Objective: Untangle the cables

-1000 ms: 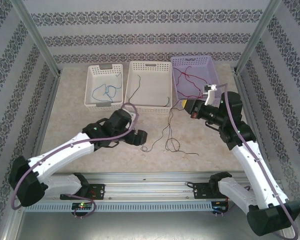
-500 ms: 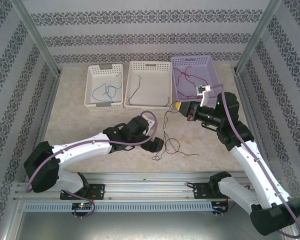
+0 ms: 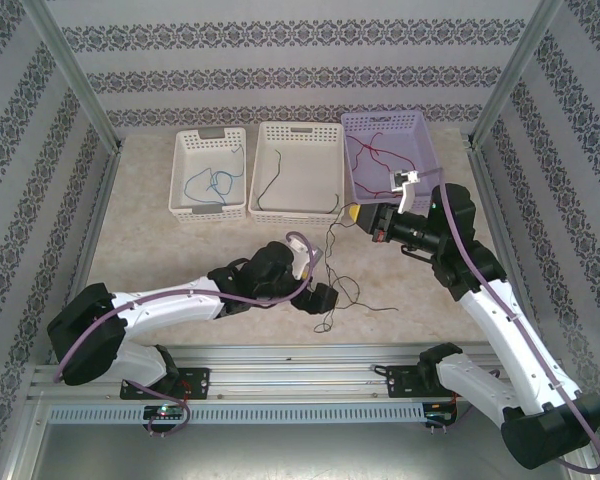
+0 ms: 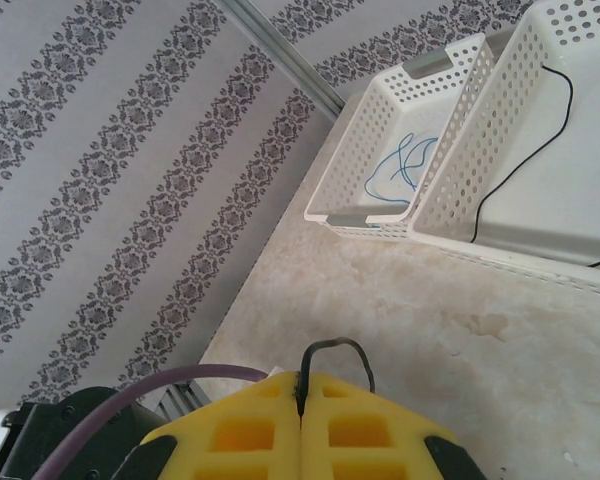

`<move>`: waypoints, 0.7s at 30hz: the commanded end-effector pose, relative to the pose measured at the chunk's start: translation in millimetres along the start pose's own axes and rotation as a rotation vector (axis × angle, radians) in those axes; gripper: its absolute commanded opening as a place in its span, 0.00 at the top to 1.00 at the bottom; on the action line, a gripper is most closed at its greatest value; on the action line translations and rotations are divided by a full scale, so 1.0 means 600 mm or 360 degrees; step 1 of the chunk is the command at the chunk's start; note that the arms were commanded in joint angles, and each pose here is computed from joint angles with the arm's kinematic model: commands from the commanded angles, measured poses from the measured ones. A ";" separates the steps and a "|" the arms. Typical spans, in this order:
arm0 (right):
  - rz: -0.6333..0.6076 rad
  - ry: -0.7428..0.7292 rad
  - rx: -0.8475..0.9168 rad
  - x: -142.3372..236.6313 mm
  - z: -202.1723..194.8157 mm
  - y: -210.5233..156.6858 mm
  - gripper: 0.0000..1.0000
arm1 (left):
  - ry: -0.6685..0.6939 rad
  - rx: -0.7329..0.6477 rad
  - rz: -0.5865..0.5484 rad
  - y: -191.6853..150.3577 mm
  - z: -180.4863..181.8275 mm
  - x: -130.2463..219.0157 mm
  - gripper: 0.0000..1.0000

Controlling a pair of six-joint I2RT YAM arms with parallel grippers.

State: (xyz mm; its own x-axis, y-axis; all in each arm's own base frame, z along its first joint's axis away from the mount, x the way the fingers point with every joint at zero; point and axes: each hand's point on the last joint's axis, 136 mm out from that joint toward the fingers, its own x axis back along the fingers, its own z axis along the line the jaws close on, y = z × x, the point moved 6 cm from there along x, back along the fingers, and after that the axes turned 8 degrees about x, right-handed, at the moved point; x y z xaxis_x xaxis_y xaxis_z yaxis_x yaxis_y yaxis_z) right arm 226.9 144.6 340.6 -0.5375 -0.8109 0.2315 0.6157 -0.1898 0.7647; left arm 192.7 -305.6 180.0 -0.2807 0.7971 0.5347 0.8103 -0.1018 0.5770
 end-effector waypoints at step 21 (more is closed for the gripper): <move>-0.0002 0.0008 0.0053 -0.001 0.017 -0.003 1.00 | -0.0130 0.0136 -0.0052 0.022 -0.017 -0.054 0.45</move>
State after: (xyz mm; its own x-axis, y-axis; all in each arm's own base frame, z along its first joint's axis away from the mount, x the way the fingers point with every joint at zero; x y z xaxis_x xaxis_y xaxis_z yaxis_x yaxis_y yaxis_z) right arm 223.5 150.3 339.2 -0.5273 -0.8149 0.2407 0.6207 -0.1760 0.7640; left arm 204.2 -326.0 158.8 -0.2556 0.8077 0.5313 0.8629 -0.0573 0.5021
